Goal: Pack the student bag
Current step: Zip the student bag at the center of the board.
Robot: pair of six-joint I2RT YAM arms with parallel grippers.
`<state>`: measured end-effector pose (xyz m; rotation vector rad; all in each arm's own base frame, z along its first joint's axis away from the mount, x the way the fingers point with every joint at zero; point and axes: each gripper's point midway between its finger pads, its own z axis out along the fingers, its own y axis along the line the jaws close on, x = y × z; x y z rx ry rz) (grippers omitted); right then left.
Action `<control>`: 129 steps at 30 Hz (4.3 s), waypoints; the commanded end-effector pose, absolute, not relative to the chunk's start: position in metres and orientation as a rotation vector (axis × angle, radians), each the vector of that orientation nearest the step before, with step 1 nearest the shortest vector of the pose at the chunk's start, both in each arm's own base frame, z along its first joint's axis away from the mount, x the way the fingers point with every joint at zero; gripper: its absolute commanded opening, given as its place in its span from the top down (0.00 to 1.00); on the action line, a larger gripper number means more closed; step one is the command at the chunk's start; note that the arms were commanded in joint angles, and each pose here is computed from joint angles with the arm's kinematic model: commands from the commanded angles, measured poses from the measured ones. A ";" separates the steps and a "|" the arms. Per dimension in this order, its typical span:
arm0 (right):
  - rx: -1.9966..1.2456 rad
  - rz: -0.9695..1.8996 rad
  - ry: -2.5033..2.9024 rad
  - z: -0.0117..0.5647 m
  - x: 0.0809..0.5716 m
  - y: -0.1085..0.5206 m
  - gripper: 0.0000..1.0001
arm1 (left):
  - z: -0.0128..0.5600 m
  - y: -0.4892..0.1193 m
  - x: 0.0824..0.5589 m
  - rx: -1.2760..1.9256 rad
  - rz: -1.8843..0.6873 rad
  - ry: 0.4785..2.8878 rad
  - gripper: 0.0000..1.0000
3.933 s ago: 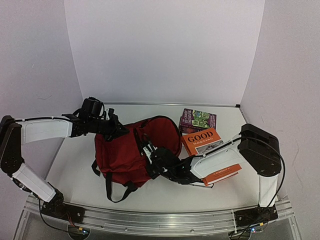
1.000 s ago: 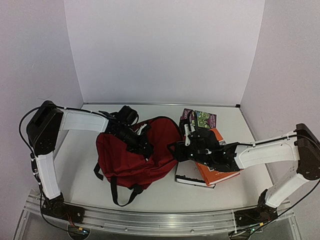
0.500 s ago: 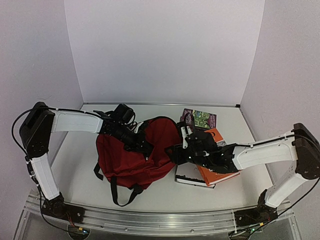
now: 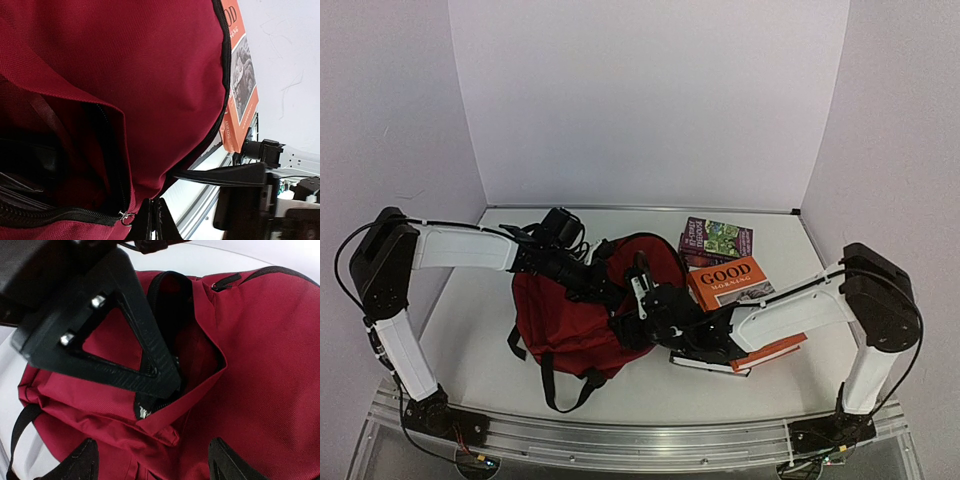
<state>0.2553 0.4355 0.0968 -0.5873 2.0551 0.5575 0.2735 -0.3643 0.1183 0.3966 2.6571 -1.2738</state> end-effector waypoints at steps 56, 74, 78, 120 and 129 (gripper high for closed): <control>-0.693 0.574 2.057 0.054 0.226 0.434 1.00 | 0.197 -0.351 0.372 0.250 -1.349 2.293 1.00; -0.738 0.665 2.130 0.057 0.194 0.421 1.00 | 0.191 -0.319 0.401 0.172 -1.318 2.253 1.00; -0.739 0.673 2.143 0.059 0.190 0.416 1.00 | 0.182 -0.314 0.411 0.153 -1.313 2.254 1.00; -0.341 0.430 2.105 0.192 0.263 0.354 0.05 | 0.139 -0.202 0.356 -0.298 -0.921 2.555 0.19; -0.163 0.395 2.258 0.163 0.303 0.284 0.04 | 0.103 -0.160 0.288 -0.529 -0.785 2.647 0.04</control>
